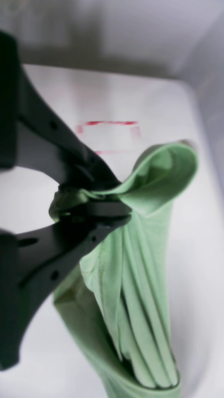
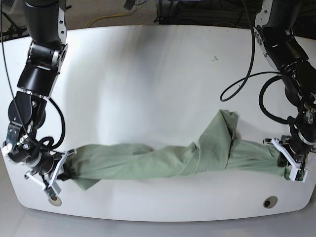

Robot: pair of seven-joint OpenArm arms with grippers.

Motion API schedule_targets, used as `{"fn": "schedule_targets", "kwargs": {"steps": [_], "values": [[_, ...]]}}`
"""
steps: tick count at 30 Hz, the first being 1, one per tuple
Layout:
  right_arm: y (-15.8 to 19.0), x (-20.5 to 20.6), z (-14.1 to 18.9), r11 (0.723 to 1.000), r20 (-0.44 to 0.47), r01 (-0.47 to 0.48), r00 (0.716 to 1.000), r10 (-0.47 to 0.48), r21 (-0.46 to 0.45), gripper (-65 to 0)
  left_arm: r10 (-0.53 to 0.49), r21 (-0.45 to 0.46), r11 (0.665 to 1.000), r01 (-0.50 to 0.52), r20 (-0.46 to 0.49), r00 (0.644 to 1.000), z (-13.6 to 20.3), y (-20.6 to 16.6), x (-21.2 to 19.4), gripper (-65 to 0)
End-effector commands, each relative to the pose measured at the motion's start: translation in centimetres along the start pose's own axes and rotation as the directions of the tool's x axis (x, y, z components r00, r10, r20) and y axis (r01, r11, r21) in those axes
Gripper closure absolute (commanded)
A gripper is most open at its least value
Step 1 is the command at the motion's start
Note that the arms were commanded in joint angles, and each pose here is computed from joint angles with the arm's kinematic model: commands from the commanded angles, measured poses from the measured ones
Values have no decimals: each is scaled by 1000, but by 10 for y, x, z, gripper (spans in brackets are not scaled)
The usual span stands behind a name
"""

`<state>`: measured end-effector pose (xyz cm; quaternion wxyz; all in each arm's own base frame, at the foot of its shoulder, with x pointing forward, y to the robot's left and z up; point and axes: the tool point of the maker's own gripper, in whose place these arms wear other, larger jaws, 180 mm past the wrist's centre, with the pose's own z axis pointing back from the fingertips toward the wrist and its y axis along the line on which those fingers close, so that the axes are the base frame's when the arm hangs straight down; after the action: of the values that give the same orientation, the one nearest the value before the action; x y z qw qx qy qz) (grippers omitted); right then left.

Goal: Fold the T-shirt properly
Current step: 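Lift the shirt with both grippers and stretch it between them, then lay the shirt down and regrasp its edge with the right gripper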

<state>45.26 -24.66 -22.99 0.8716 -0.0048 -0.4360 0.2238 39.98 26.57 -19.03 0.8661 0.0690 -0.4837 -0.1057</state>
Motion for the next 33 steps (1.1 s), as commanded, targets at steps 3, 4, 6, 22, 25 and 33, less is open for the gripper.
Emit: {"fn": "schedule_targets", "kwargs": {"steps": [3, 4, 6, 22, 25, 33], "values": [[11, -22, 11, 1000, 8, 11, 1000, -10, -25, 0, -12, 19, 1000, 13, -25, 1000, 3, 3, -17, 0], [16, -36, 12, 1000, -10, 18, 1000, -19, -18, 0, -14, 11, 1000, 14, -55, 998, 3, 0, -30, 0], [30, -57, 10, 999, -43, 35, 998, -35, 4, 0, -15, 1, 1000, 15, -92, 996, 2, -4, -46, 0], [73, -186, 34, 976, -235, 217, 949, -211, 0, -166, -32, -68, 998, 9, -342, 939, 18, -32, -160, 0], [76, -192, 35, 975, -247, 224, 945, -217, 0, -315, -33, -72, 997, 8, -355, 934, 19, -34, -166, 0], [61, -156, 28, 980, -175, 197, 965, -195, -8, -472, -32, -72, 997, 7, -353, 935, 19, -34, -165, 0]]}}
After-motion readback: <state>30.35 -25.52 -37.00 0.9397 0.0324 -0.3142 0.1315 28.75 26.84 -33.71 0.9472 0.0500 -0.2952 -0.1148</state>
